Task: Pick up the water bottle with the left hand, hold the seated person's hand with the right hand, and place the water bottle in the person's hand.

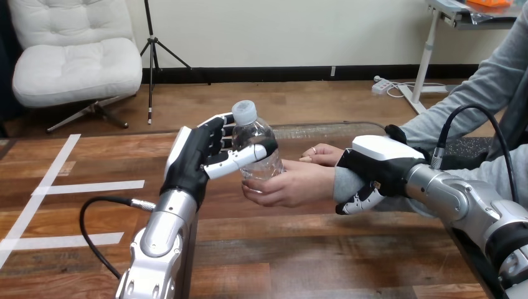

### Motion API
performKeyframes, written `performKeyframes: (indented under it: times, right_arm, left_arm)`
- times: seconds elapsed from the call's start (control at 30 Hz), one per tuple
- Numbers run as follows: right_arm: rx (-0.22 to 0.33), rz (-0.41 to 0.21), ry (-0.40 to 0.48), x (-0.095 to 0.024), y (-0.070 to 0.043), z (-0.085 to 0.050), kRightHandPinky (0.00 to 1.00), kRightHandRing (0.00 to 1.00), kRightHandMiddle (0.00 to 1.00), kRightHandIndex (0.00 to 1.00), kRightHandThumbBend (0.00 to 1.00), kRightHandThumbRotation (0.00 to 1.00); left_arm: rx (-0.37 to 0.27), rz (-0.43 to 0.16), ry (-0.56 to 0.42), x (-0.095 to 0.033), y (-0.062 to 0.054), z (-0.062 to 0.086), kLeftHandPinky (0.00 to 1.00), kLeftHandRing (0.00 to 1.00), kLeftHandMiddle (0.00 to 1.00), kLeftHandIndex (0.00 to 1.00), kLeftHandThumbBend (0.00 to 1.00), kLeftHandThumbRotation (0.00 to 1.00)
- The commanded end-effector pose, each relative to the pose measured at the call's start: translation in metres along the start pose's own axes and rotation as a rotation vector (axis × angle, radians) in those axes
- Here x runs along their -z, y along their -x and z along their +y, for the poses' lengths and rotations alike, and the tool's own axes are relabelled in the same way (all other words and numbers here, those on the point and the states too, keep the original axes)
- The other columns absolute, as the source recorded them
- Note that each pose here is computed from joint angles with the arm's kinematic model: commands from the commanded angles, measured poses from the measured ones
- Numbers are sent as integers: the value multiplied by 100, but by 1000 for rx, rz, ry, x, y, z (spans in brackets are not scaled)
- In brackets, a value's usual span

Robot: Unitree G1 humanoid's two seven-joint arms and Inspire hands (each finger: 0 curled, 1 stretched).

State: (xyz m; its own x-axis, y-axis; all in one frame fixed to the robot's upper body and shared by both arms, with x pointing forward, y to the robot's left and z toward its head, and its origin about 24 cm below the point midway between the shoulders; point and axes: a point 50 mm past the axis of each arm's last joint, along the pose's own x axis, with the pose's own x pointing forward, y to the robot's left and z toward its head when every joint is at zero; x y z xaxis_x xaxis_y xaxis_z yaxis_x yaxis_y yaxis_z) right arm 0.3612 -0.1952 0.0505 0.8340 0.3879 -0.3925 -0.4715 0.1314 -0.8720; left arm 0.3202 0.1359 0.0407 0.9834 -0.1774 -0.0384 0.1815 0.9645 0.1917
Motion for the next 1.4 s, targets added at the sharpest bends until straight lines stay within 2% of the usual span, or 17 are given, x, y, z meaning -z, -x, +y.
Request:
performKeyframes:
  times: [0.0, 0.23, 0.5, 1.37]
  right_arm:
    - [334, -228, 64, -58, -6, -101, 17, 21, 28, 30, 50, 4]
    - [330, -225, 66, -58, -6, -100, 17, 22, 28, 30, 50, 5]
    - [329, -227, 62, -58, -7, -99, 17, 21, 28, 30, 50, 5]
    - [331, -226, 52, -55, -6, -95, 17, 22, 28, 30, 52, 3]
  left_arm:
    - [21, -172, -3, -50, -21, 1, 95, 93, 94, 95, 100, 83]
    - [17, -186, -17, -51, -19, 3, 99, 96, 97, 97, 100, 92]
    - [15, -198, -9, -52, -16, 6, 100, 99, 99, 98, 100, 99]
    - [-22, -235, 65, -55, -10, 17, 100, 100, 100, 100, 100, 100]
